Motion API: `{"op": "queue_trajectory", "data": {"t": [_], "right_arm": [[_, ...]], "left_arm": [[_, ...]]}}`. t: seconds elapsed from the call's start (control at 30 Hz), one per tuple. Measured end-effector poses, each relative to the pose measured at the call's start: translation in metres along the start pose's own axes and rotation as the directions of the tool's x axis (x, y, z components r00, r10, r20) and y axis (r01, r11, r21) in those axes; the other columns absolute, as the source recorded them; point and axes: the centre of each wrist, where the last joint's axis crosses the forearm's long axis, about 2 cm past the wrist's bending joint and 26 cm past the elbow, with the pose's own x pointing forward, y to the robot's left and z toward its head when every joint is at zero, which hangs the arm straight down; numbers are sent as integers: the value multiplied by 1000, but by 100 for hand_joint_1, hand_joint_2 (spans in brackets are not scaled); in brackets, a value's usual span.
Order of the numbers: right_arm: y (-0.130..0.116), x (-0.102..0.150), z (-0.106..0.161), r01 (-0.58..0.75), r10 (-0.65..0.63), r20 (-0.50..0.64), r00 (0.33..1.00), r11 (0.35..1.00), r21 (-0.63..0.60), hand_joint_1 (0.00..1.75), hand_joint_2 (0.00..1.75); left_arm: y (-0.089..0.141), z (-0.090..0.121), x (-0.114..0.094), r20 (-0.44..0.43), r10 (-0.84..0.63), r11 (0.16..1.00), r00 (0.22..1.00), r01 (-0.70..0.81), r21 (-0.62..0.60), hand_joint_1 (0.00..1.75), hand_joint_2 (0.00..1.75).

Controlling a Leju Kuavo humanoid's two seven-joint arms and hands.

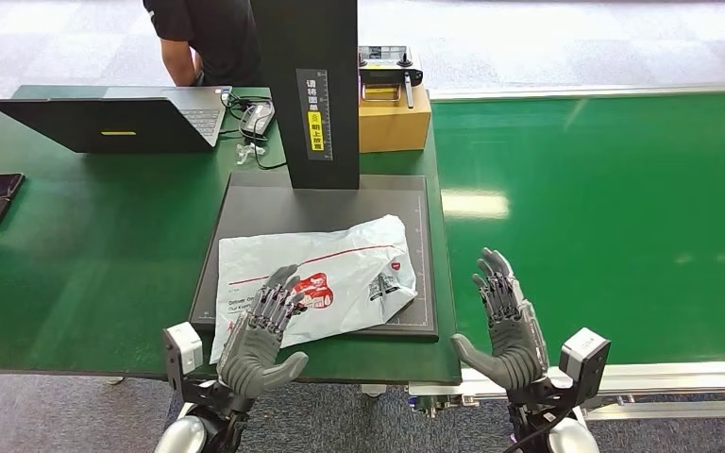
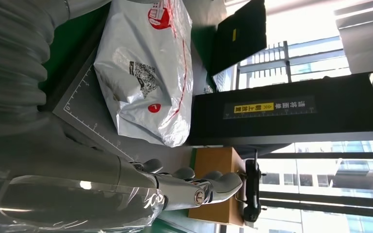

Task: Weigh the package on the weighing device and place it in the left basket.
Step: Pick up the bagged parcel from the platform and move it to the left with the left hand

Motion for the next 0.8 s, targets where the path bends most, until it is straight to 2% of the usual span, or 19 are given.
{"op": "queue_trajectory", "data": {"t": [0.33, 0.8], "right_arm": [[5, -3, 11, 81, -83, -20, 996, 994, -77, 0, 175], [5, -9, 23, 37, -52, -125, 991, 992, -123, 0, 175]], "left_arm": [[0, 1, -1, -7, -10, 1000, 1000, 10, -3, 0, 175], [-3, -1, 0, -5, -12, 1000, 1000, 11, -13, 0, 175]]}}
